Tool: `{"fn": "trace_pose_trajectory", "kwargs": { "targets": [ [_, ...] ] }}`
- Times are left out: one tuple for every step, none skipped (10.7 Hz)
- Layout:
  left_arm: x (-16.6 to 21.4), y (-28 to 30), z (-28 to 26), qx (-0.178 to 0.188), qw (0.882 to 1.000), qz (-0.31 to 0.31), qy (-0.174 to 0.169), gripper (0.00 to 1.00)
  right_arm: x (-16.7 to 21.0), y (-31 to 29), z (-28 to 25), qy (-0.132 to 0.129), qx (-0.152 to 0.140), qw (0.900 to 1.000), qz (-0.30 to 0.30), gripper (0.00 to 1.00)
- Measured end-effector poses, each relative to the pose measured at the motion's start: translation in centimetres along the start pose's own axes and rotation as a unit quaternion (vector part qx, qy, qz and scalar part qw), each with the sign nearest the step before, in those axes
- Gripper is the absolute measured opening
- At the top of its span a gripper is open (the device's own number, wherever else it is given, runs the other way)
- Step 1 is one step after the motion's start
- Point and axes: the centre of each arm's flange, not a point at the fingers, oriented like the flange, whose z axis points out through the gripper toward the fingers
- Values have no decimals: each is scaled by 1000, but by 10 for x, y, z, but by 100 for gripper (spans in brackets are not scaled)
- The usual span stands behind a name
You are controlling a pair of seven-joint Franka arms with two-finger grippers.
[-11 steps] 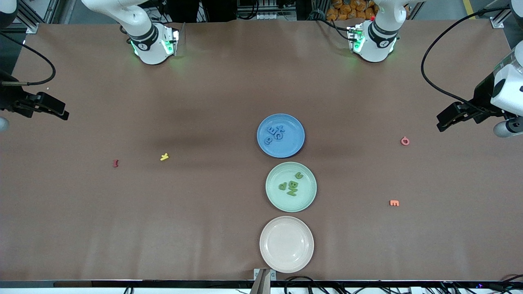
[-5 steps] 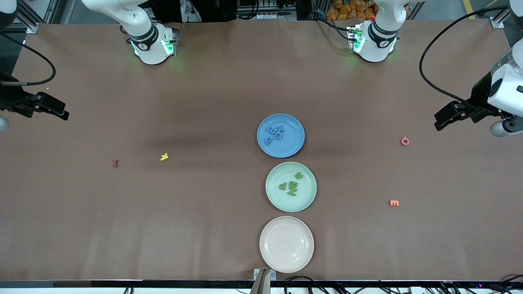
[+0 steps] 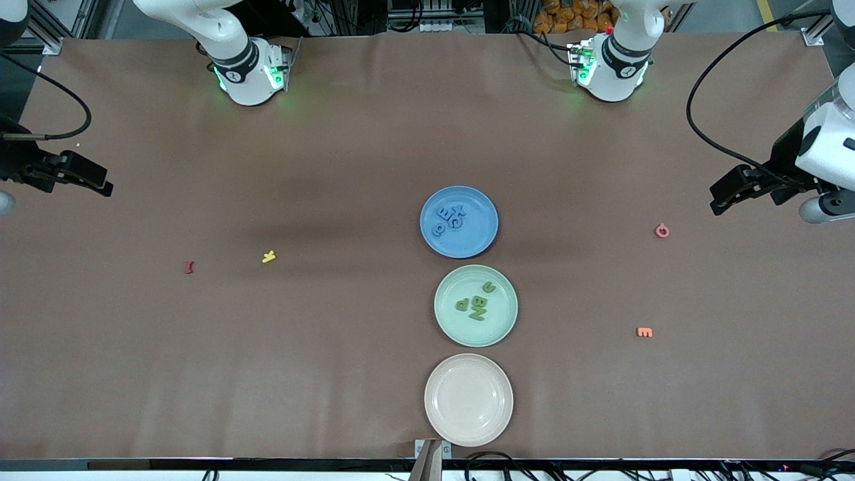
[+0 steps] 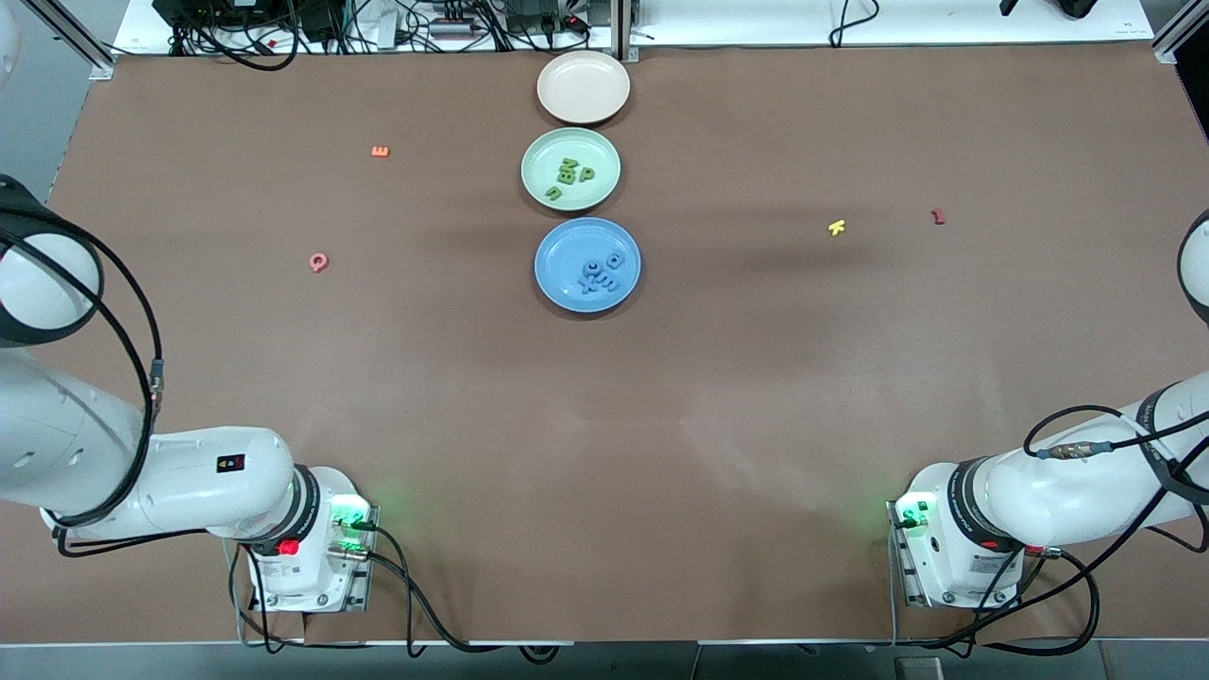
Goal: Sort letters by color into matching plates
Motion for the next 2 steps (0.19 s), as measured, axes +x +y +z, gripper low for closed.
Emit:
{"fn": "trace_pose_trajectory", "kwargs": {
  "targets": [
    [0, 0, -1, -1, 1000, 2, 2, 100, 0, 0, 0, 0, 0, 1000, 0, 100],
    [1, -1, -1, -1, 1000, 2, 3, 100, 0, 0, 0, 0, 0, 1000, 0, 100]
  ]
}}
